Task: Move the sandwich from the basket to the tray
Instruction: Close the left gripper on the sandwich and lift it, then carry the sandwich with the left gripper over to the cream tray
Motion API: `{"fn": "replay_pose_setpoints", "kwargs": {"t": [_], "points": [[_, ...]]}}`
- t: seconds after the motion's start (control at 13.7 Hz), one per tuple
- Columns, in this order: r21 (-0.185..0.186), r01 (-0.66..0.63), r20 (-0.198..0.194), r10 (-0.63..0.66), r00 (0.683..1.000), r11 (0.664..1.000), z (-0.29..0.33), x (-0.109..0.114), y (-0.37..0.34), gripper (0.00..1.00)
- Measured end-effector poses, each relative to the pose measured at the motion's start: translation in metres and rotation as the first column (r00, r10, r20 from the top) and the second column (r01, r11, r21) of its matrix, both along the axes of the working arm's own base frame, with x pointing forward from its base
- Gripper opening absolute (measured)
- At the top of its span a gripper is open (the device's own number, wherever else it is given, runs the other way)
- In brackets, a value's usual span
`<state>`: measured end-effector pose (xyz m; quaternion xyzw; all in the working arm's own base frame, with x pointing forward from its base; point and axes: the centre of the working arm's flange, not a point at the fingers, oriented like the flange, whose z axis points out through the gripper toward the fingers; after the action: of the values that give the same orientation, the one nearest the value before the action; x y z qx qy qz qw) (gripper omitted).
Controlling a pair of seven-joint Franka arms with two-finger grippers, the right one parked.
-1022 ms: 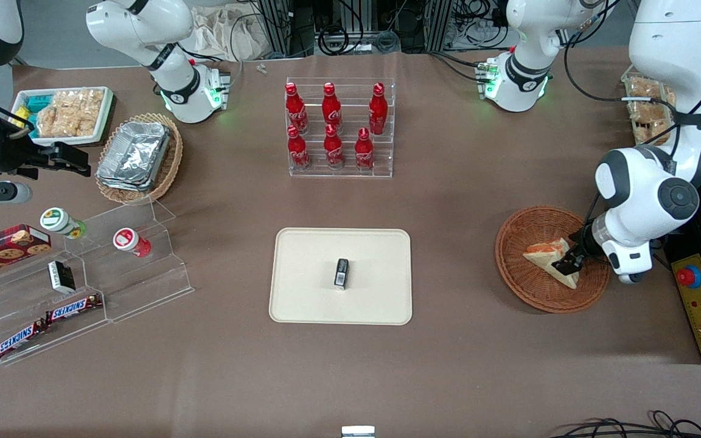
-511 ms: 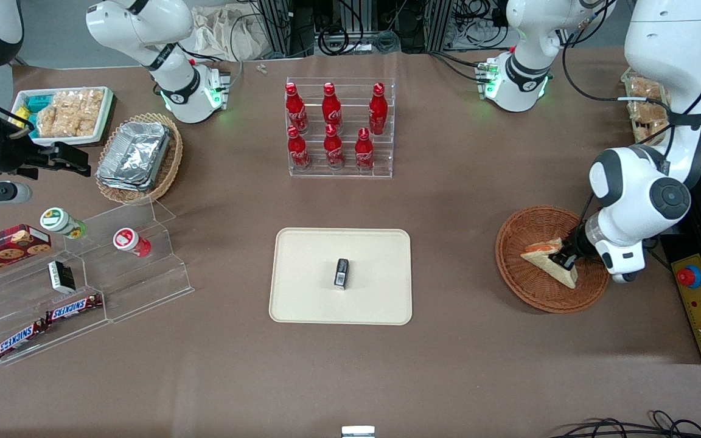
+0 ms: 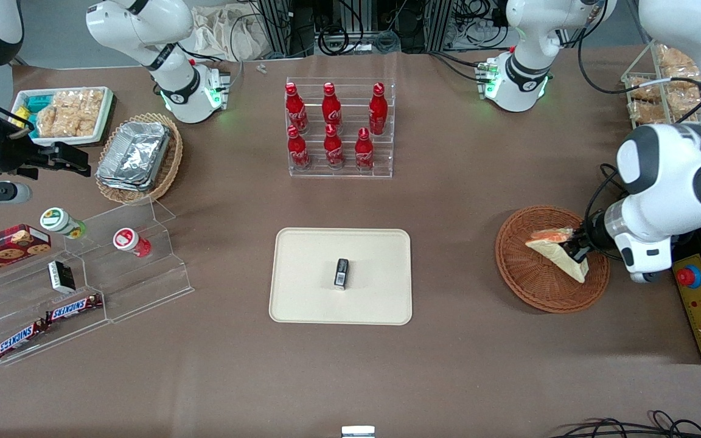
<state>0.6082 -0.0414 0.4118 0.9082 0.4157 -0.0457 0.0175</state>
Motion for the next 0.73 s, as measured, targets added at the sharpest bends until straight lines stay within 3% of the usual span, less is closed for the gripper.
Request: {"fn": "replay_pose_setpoints", "kwargs": {"t": [0.15, 0.44, 0.73], "points": [[-0.006, 0.046, 0.005, -0.046, 0.999, 0.999, 0.028, 0.004, -0.024, 0.15], [0.048, 0.193, 0.011, -0.194, 0.981, 0.980, 0.031, -0.004, -0.081, 0.15], [0.028, 0.344, -0.011, -0.344, 0.939, 0.939, 0.044, -0.007, -0.124, 0.15]]}}
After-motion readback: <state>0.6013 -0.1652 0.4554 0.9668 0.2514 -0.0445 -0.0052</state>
